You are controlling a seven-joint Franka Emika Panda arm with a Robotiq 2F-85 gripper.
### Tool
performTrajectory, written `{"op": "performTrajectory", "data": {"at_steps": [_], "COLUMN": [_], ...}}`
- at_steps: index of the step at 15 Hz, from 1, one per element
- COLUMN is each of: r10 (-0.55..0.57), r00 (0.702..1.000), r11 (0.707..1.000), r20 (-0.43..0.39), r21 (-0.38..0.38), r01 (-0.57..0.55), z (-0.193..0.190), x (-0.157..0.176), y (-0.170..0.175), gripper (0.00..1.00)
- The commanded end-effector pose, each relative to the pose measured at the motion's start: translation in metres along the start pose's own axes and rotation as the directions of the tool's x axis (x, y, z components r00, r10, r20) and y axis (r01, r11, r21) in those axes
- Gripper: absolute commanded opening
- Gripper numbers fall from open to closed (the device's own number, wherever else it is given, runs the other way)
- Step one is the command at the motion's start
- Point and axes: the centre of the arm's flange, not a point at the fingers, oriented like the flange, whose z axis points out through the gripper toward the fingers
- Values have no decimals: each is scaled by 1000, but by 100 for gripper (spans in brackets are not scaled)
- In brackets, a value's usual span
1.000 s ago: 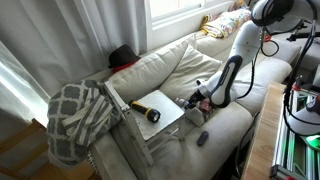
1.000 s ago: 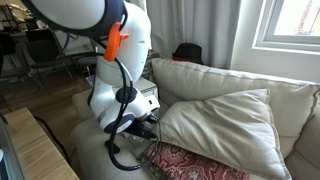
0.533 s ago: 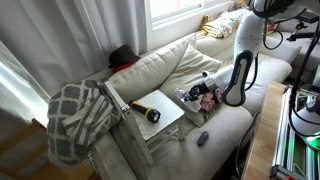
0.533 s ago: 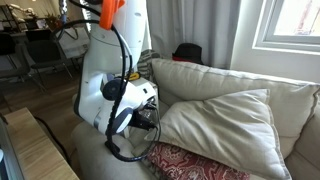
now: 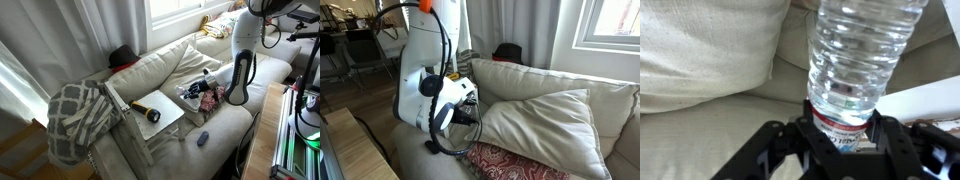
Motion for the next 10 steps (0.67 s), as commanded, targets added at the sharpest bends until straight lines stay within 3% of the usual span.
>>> {"op": "performTrajectory", "data": {"at_steps": [1, 5, 10], "r10": [-23, -99, -136], "r00": [996, 969, 933], "r11": [1000, 994, 982], "r20": [-82, -227, -332], "r21": [17, 19, 78], "r01": [25, 106, 171], "z": [-2, -21, -24], "x": [19, 50, 74], "y": [3, 5, 7], "gripper": [24, 24, 24]}}
